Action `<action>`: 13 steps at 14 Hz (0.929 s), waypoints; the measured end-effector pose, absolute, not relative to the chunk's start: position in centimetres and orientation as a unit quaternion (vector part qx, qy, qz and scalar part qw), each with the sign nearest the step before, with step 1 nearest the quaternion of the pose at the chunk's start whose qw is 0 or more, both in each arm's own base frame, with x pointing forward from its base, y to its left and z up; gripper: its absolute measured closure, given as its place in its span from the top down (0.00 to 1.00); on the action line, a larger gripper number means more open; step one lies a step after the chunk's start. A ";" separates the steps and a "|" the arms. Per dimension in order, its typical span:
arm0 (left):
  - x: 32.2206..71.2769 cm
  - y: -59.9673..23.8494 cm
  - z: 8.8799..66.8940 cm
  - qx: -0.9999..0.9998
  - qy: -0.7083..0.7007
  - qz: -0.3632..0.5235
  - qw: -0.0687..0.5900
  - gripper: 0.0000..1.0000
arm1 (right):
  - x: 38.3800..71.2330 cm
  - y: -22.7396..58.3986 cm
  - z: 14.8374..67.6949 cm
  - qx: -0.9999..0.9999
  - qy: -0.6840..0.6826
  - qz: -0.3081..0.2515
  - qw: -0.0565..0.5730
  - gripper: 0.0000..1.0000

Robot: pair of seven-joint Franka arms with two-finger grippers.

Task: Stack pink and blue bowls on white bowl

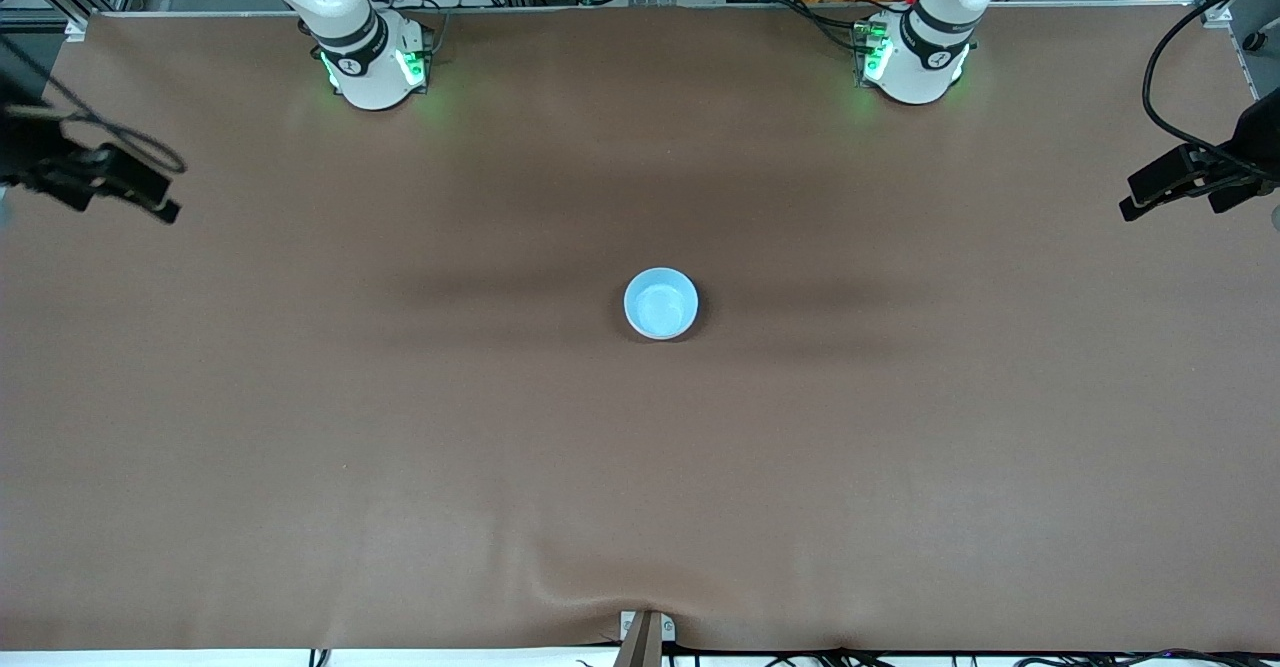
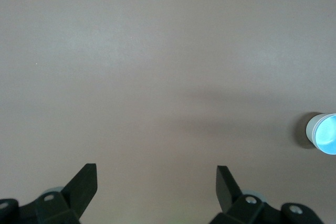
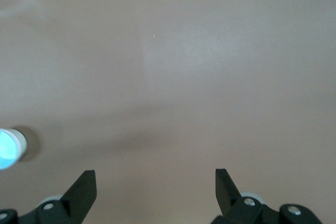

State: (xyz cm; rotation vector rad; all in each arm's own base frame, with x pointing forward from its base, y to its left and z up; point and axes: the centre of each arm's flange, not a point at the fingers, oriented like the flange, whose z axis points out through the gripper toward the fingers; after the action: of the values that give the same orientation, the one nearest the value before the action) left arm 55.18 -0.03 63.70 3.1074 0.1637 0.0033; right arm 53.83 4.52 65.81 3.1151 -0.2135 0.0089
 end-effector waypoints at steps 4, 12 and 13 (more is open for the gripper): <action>55.2 0.0 63.7 0.999 0.053 0.002 0.015 1.00 | 53.0 5.2 65.5 0.998 -0.058 0.011 0.028 1.00; 55.9 -1.3 61.9 0.999 0.043 -0.015 0.012 1.00 | 54.3 2.7 67.3 0.998 -0.054 0.031 0.026 1.00; 56.4 -1.6 61.1 0.999 0.040 -0.021 0.011 1.00 | 54.4 2.6 67.2 0.998 -0.054 0.031 0.026 1.00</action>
State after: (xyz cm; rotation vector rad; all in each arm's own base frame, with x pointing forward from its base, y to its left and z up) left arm 56.36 -1.65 61.08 3.1161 0.1242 -0.0666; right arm 54.38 2.57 67.22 3.0827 -0.1664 0.0946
